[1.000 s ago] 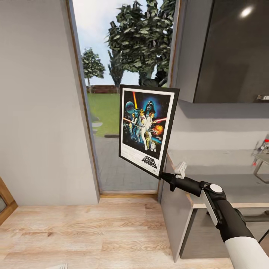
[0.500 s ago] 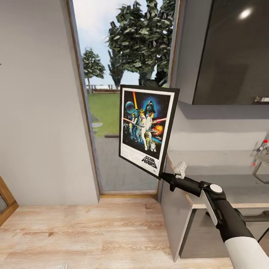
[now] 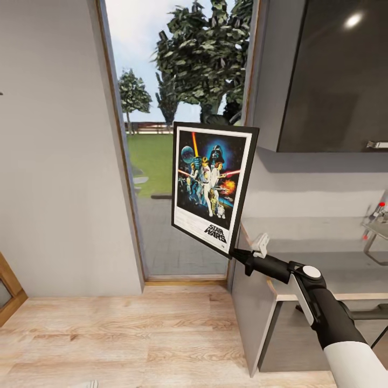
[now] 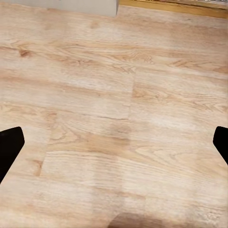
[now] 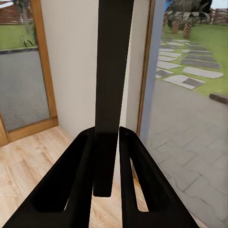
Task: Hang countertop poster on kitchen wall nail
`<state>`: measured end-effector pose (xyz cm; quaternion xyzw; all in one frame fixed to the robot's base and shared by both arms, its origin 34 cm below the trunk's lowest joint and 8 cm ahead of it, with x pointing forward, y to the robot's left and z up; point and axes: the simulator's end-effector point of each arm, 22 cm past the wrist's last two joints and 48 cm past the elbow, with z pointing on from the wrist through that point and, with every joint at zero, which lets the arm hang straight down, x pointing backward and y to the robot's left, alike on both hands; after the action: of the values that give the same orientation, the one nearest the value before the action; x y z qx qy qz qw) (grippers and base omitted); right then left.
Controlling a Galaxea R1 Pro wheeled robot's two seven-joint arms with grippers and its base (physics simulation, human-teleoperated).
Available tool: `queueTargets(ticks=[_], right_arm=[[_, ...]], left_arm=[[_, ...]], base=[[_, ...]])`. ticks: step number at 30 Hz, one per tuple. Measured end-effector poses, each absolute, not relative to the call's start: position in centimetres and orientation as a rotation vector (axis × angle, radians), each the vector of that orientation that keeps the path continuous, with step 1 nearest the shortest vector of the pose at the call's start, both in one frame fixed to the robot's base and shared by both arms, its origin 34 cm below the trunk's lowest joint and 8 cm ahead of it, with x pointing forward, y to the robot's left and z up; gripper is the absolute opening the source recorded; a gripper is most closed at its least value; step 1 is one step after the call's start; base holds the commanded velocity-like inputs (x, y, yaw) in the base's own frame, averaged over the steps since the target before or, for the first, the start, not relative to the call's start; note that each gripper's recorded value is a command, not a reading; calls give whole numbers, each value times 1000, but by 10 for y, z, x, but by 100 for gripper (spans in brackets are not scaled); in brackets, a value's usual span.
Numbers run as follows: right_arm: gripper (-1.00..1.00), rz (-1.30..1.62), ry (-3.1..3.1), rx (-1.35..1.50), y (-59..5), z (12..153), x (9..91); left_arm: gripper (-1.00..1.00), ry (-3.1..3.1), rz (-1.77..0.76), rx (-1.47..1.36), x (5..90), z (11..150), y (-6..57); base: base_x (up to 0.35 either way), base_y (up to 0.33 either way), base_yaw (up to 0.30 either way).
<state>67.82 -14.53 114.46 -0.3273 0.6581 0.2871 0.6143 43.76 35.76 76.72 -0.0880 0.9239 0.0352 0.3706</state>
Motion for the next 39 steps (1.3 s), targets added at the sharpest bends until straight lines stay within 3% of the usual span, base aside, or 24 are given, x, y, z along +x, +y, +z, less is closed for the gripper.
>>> queueTargets(ticks=[23,39], right_arm=[[-100,658,1512,-757,-145,1147,678],[-100,660,1512,-756,-145,1147,678]], left_arm=[[100,2368,93,-229,438,768,359],[100,2418,81,-238,421,750,354]], base=[[0,5,0],[-34,251,0]])
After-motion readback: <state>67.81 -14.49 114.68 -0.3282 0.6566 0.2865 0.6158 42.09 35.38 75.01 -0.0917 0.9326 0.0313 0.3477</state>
